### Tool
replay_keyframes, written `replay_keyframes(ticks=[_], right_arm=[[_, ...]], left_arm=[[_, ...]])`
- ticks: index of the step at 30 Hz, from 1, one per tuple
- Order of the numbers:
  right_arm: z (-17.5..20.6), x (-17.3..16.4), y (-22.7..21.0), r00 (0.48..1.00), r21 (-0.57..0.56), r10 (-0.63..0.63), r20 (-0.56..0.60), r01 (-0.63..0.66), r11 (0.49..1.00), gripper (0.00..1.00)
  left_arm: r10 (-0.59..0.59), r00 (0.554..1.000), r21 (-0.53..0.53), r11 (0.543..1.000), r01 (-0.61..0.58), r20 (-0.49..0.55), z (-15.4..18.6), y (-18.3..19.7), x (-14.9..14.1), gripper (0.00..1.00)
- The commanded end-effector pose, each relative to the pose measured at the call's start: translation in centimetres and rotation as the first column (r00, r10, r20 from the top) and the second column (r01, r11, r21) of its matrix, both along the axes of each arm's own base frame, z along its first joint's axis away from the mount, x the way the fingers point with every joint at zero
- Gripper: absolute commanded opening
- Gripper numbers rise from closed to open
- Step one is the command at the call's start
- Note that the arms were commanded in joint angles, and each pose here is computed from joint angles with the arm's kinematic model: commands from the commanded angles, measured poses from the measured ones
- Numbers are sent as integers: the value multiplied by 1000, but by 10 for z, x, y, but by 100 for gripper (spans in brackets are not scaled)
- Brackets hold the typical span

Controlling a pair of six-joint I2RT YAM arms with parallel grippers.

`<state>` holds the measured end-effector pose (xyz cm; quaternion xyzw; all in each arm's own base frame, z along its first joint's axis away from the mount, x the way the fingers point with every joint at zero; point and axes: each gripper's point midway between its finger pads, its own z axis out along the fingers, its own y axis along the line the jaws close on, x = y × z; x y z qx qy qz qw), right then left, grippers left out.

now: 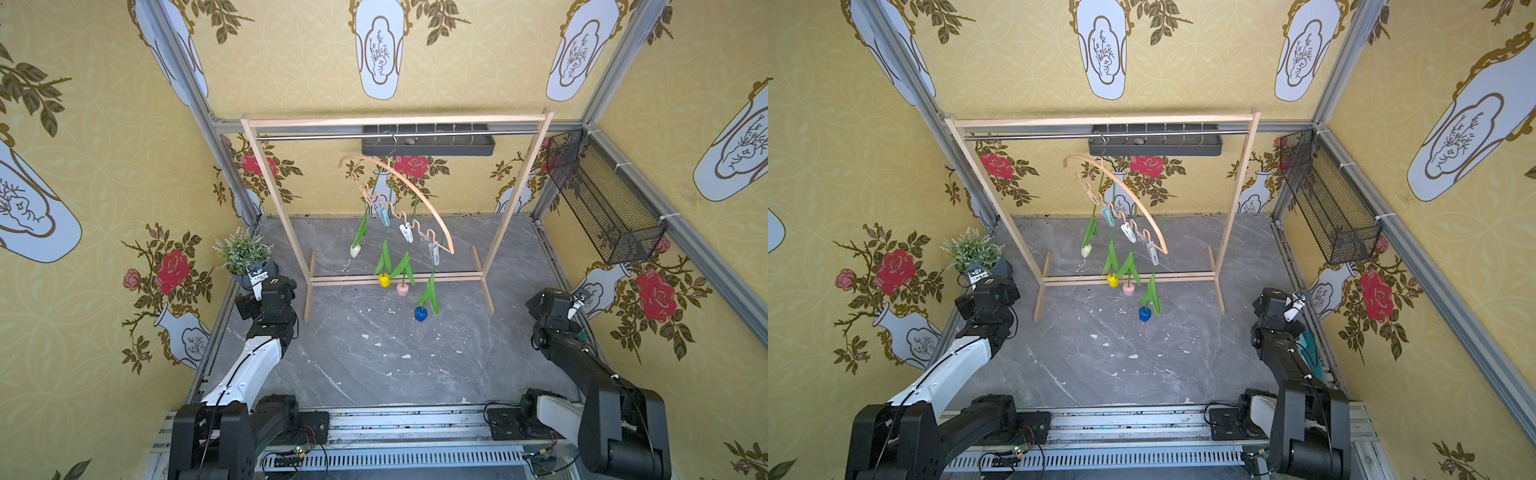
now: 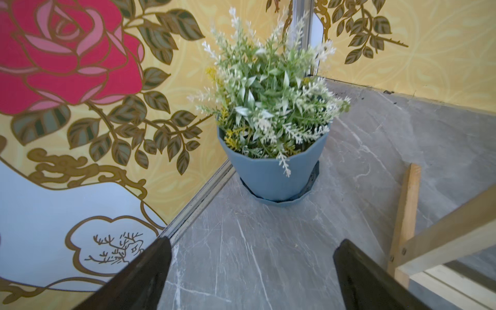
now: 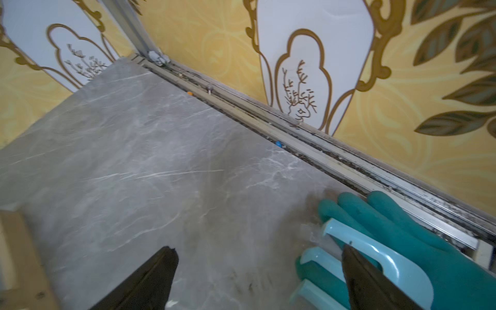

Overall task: Dry the flowers on a clothes hanger
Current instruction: Reset both arms

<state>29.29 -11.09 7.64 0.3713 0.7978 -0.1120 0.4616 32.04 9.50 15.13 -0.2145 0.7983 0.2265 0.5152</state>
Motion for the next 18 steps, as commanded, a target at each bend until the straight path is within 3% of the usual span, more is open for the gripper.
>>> replay_keyframes(ticks=[1, 7, 13, 18], right_arm=[[18, 21, -2, 992, -84, 49, 117, -40, 996, 98], [10, 50, 16, 970, -118, 220, 106, -207, 971, 97], [13, 63, 56, 903, -225, 419, 94, -391, 893, 97], [12, 58, 66, 856, -202, 498, 141, -468, 860, 98]], left_arm=[[-77, 993, 14, 997, 76, 84, 4, -9, 12, 100], [-174, 983, 12, 985, 174, 53, -22, -20, 25, 100], [-349, 933, 20, 937, 348, 86, -31, -46, 28, 100], [-435, 891, 43, 900, 433, 129, -37, -60, 23, 100]])
